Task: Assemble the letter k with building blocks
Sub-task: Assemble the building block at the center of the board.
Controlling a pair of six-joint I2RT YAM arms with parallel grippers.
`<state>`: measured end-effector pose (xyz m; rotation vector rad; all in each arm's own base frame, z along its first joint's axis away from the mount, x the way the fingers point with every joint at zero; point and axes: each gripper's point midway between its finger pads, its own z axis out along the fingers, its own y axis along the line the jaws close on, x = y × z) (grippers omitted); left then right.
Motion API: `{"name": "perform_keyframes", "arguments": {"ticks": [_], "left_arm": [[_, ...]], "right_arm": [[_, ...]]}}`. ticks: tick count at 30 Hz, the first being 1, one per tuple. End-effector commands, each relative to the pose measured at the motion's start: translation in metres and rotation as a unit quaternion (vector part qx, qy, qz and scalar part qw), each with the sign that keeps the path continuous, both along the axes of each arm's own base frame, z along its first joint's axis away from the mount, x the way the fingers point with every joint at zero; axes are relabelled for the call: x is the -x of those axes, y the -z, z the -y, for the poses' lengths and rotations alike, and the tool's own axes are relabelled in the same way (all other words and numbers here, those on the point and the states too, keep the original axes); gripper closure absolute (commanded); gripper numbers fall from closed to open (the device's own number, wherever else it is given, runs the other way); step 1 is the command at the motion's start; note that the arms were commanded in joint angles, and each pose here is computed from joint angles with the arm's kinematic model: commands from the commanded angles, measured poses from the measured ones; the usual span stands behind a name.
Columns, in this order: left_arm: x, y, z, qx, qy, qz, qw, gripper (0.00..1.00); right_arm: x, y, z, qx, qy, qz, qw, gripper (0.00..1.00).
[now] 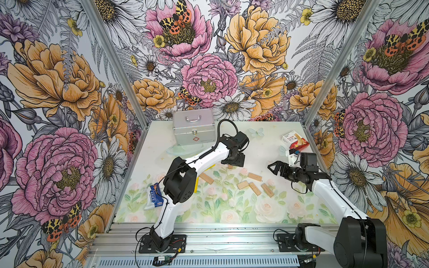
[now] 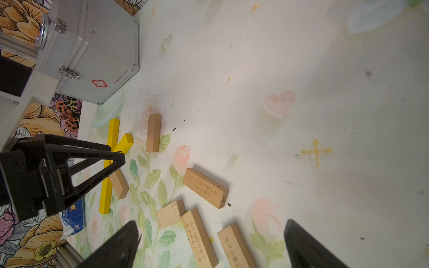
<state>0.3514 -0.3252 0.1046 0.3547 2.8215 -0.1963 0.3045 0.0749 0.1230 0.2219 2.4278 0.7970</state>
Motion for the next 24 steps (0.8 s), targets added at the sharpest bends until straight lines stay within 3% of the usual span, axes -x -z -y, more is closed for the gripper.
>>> {"name": "perform_keyframes", "arguments": {"ticks": [1, 7, 11, 24], "left_arm": [[0.007, -0.035, 0.002, 0.059, 0.033, 0.015, 0.998, 0.24], [0.032, -0.059, -0.014, 0.106, 0.084, 0.030, 0.990, 0.24], [0.052, -0.059, -0.029, 0.095, 0.119, 0.037, 0.988, 0.25], [0.074, -0.061, -0.106, 0.124, 0.049, 0.063, 0.989, 0.19]], "right_arm": [[0.001, -0.007, -0.006, 0.005, -0.002, 0.005, 1.000, 0.01], [0.004, -0.006, -0.017, 0.015, -0.010, 0.003, 1.000, 0.01], [0.007, -0.007, -0.024, 0.016, -0.014, 0.004, 1.000, 0.01], [0.027, 0.009, -0.077, 0.025, -0.074, -0.019, 0.997, 0.04]]}}
